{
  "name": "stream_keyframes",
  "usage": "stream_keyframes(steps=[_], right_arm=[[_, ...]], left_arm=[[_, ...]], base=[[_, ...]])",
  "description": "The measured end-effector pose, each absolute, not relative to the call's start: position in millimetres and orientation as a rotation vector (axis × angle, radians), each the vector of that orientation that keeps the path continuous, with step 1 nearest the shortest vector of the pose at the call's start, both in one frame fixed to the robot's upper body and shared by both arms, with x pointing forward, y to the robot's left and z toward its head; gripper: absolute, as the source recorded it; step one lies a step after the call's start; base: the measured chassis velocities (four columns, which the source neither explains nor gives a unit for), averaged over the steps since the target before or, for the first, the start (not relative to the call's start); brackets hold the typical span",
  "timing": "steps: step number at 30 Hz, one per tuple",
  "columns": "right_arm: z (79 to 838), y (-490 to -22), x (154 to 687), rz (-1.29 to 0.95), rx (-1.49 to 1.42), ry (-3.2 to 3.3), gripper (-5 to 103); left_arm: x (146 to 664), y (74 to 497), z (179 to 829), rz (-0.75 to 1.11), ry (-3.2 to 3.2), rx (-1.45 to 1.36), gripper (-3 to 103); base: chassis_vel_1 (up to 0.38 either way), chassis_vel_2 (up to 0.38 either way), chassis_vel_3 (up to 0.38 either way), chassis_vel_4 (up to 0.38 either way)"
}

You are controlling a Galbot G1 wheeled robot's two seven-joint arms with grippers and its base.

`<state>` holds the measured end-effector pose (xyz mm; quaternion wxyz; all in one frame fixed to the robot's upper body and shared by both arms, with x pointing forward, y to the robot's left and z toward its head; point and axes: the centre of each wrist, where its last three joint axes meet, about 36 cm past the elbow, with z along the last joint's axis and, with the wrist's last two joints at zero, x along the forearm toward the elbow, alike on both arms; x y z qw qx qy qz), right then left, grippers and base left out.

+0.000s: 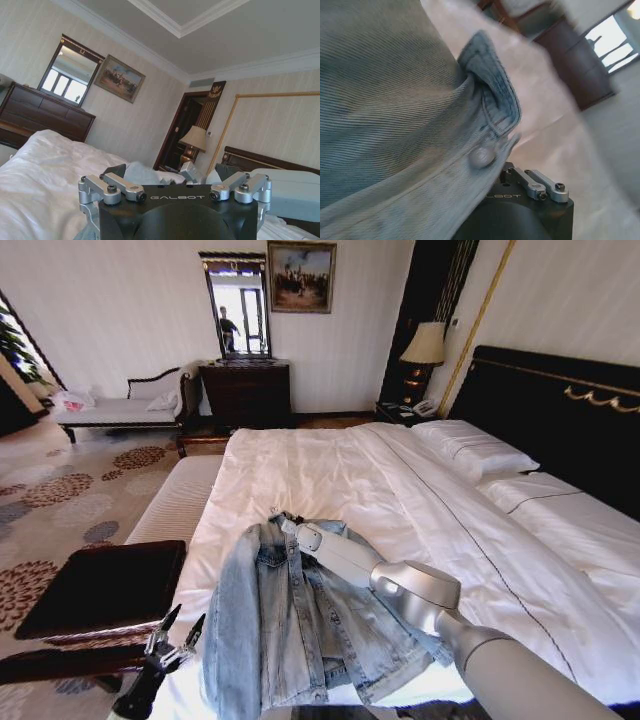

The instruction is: Pick up the clothes from the bed and hang them on the clothes hanger.

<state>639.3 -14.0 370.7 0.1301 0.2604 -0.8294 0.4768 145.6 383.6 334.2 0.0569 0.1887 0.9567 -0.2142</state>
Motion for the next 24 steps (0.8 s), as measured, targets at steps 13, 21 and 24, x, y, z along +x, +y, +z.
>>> stream_keyframes(steps=[13,21,24], right_arm=[[427,-26,610,1.324,0.516,-2.853,22],[467,-37,593,1.173,0.394,-3.059,22],[483,-50,590,1.071,0.359,-3.137,21]], left_arm=[[147,377,338,-0.637,2.9,0.584,100],[151,372,344,-0.629,2.892,0.598,100],[152,370,347,-0.624,2.89,0.6,100]], base=[[0.0,0.0,0.0,0.0],[0.0,0.0,0.0,0.0],[0.0,0.0,0.0,0.0]])
